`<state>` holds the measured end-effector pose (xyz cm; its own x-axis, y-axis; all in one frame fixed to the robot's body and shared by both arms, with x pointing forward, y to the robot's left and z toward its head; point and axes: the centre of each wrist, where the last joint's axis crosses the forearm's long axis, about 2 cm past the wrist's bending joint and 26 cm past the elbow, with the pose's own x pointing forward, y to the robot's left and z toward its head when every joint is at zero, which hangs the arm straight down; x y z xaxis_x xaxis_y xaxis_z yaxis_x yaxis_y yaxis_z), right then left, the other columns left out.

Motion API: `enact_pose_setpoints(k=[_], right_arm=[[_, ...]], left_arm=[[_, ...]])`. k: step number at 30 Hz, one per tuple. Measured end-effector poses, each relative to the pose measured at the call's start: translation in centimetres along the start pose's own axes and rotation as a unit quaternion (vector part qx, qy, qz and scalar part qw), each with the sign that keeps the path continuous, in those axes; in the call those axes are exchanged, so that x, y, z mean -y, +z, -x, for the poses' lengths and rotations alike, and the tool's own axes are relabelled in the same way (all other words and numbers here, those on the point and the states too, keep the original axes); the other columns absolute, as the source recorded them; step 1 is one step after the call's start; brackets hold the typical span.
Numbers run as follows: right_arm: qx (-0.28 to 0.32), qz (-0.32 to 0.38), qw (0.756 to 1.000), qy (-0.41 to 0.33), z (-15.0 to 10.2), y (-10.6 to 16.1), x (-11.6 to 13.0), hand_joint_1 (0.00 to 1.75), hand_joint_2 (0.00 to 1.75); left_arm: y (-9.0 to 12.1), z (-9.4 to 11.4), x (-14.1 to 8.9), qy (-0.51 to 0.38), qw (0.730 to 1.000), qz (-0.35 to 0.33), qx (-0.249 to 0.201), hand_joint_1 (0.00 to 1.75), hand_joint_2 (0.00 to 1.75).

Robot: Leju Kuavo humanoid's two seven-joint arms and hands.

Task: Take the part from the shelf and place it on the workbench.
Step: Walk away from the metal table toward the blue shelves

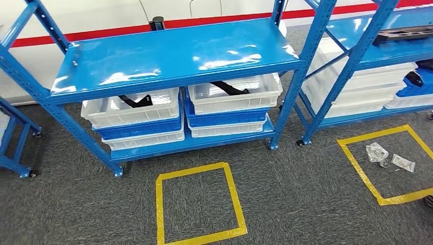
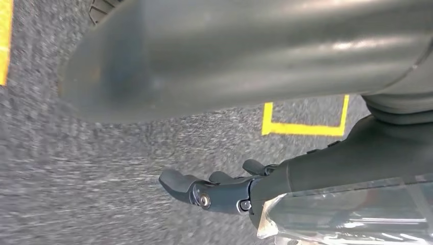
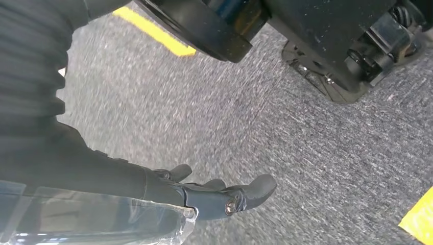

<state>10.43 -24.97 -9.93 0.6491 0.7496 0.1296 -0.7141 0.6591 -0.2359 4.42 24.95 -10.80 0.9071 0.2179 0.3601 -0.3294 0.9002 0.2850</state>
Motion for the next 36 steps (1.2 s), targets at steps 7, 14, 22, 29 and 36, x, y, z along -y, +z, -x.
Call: enact_pose_setpoints(k=[7,14,22,29,36], right_arm=[[-0.003,0.0,1.0,0.0,0.1,0.0,0.0,0.0,1.75],[0.002,0.003,1.0,-0.006,0.6,0.0,-0.2,0.0,0.0],[-0.003,0.008,1.0,-0.012,1.3,0.0,-0.6,0.0,0.0],[-0.012,0.007,1.0,-0.022,1.4,0.0,-0.8,0.0,0.0],[-0.014,0.008,1.0,-0.023,1.5,0.0,-0.7,0.0,0.44]], left_arm=[[0.0,-0.2,0.0,-0.001,1.0,-0.001,0.001,0.0,0.0],[0.0,-0.1,0.0,-0.004,1.0,0.007,0.006,0.0,0.0],[0.0,0.0,0.0,-0.003,1.0,0.017,-0.002,0.0,1.31],[-0.1,0.0,-0.1,-0.005,1.0,0.01,-0.003,0.0,1.75],[-0.1,0.0,-0.2,-0.006,1.0,0.006,-0.003,0.0,1.75]])
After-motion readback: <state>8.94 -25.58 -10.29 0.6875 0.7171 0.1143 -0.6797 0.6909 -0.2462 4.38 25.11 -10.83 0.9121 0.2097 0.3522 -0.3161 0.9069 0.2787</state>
